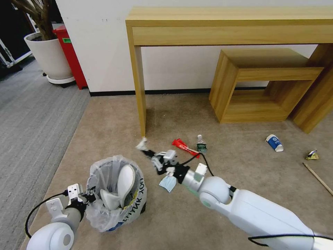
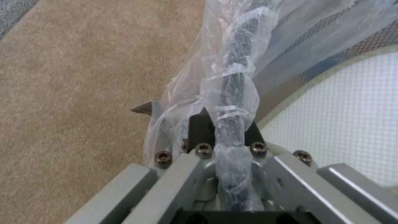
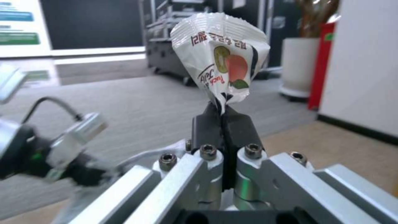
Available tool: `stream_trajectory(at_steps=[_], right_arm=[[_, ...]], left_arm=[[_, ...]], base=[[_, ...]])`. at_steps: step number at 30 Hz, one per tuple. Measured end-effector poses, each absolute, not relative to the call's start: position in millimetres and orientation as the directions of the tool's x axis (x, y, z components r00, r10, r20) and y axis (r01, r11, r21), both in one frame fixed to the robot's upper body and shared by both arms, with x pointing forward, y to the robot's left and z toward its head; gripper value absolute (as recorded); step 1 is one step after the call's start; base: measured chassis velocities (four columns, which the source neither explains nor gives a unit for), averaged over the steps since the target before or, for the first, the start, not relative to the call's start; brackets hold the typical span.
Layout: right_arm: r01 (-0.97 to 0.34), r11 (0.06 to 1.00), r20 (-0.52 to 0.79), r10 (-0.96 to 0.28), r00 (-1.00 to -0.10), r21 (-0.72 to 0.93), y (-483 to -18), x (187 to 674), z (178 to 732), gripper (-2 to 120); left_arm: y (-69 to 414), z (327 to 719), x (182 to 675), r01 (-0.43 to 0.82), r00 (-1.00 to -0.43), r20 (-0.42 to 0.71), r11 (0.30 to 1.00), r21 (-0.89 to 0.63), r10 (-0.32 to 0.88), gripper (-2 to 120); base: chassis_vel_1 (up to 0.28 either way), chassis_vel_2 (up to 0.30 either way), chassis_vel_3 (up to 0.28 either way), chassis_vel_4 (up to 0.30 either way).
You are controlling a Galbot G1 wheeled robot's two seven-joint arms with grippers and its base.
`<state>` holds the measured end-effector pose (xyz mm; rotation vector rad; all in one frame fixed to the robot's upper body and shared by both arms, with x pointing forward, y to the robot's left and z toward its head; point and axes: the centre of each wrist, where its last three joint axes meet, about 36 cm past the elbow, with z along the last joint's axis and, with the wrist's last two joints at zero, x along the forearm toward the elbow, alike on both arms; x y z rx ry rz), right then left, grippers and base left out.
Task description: Pick up the trash bin and place the garbage on the floor into it.
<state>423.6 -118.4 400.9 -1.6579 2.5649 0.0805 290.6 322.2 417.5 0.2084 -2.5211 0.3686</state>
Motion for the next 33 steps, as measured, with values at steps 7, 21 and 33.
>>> stream_trajectory(at_steps=[7, 21, 33], right_arm=[[-0.923, 0.385, 0.009, -0.923, -0.385, 0.021, -107, 419, 383, 0], [-0.919, 0.395, 0.142, -0.910, -0.390, 0.010, -88, 415, 375, 8], [-0.903, 0.430, 0.199, -0.885, -0.421, 0.001, -74, 410, 366, 52]], left_arm=[[321, 420, 290, -0.229, -0.826, 0.560, 0.948, -0.222, -0.068, 0], [315, 422, 289, -0.232, -0.833, 0.550, 0.944, -0.235, -0.068, 0], [313, 422, 285, -0.230, -0.836, 0.545, 0.944, -0.238, -0.066, 0]], base=[[0.000, 0.000, 0.000, 0.000], [0.000, 0.000, 0.000, 0.000], [0.000, 0.000, 0.000, 0.000]])
